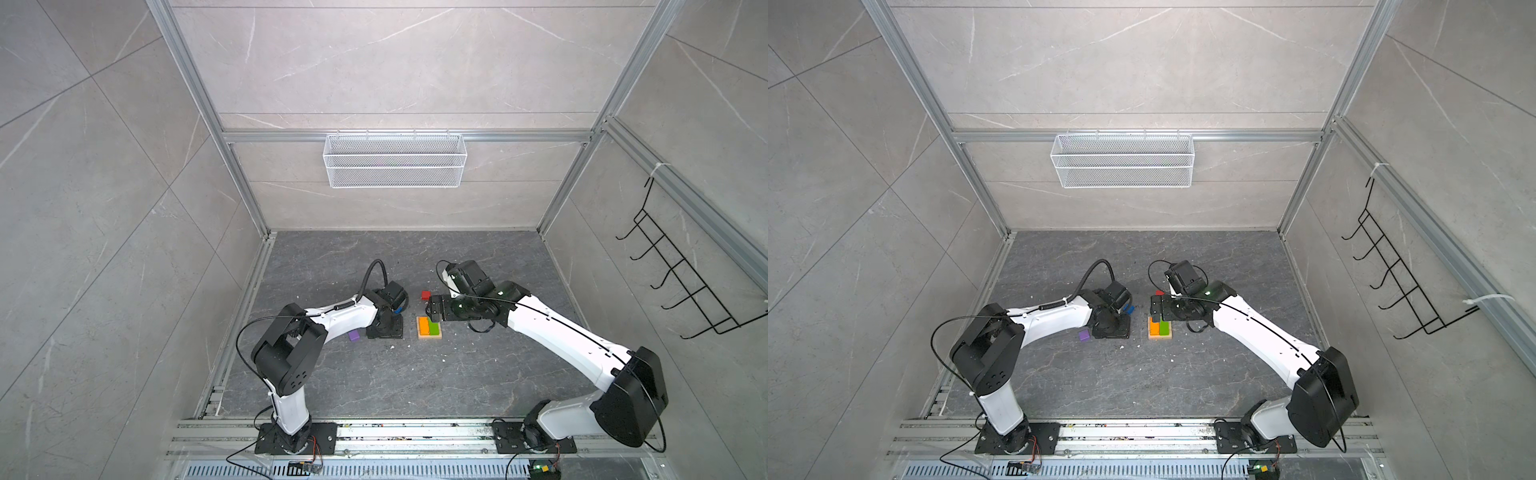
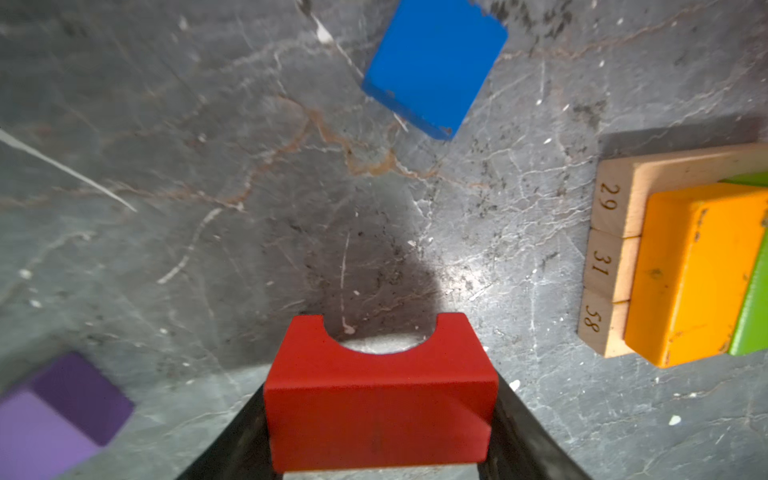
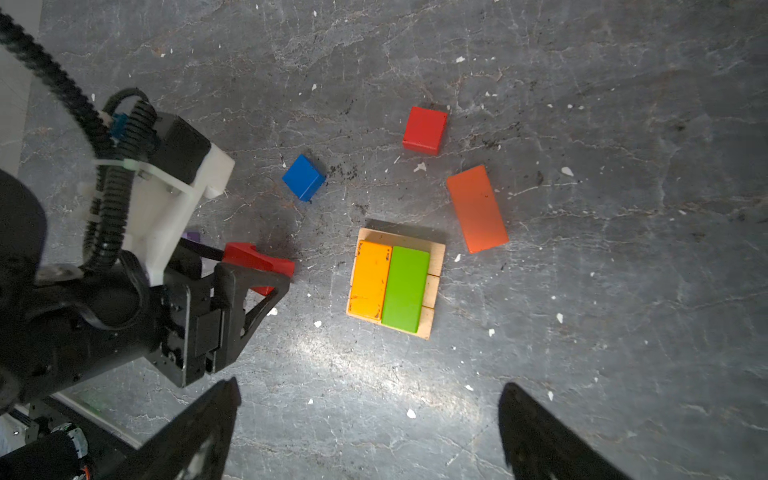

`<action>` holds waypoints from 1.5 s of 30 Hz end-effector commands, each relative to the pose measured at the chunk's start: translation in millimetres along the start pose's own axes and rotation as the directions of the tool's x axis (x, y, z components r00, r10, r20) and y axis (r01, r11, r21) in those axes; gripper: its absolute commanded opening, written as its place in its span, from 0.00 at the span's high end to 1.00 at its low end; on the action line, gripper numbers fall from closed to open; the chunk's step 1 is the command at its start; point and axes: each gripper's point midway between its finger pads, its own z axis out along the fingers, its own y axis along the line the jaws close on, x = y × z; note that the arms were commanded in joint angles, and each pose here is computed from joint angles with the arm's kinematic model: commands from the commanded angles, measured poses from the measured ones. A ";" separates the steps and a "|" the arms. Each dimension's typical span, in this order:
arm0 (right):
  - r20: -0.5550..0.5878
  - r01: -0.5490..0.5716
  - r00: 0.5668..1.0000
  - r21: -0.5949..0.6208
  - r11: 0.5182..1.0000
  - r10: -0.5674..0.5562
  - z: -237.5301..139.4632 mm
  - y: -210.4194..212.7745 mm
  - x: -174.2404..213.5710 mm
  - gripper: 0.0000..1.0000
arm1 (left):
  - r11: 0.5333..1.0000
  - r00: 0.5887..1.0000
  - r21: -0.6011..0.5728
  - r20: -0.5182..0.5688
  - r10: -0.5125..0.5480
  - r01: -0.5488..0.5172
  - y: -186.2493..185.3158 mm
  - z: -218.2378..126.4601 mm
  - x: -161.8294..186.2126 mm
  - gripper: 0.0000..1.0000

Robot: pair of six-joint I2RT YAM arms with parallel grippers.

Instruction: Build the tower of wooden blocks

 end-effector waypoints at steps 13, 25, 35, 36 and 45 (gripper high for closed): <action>0.000 -0.038 0.999 0.042 0.998 0.038 -7.3 -12.3 8.7 0.00 | 0.999 0.999 0.008 0.004 -0.032 0.032 -6.0 -15.0 -7.4 0.06; 0.020 -0.097 0.995 0.054 0.994 0.096 8.3 24.0 18.8 0.06 | 0.989 0.997 0.148 0.073 -0.033 0.022 17.1 -86.4 -28.9 0.04; 0.026 -0.099 0.995 0.049 0.994 0.098 52.5 74.0 25.7 0.16 | 0.963 0.979 0.249 0.146 -0.142 0.103 68.9 -149.5 -44.8 0.04; 0.021 -0.096 0.995 0.040 0.995 0.095 57.0 80.1 27.2 0.16 | 0.964 0.977 0.247 0.156 -0.144 0.102 73.0 -153.7 -45.6 0.04; -0.037 -0.113 0.993 0.039 0.993 0.114 102.3 110.9 35.1 0.18 | 0.956 0.968 0.283 0.207 -0.144 0.081 98.2 -183.9 -46.6 0.04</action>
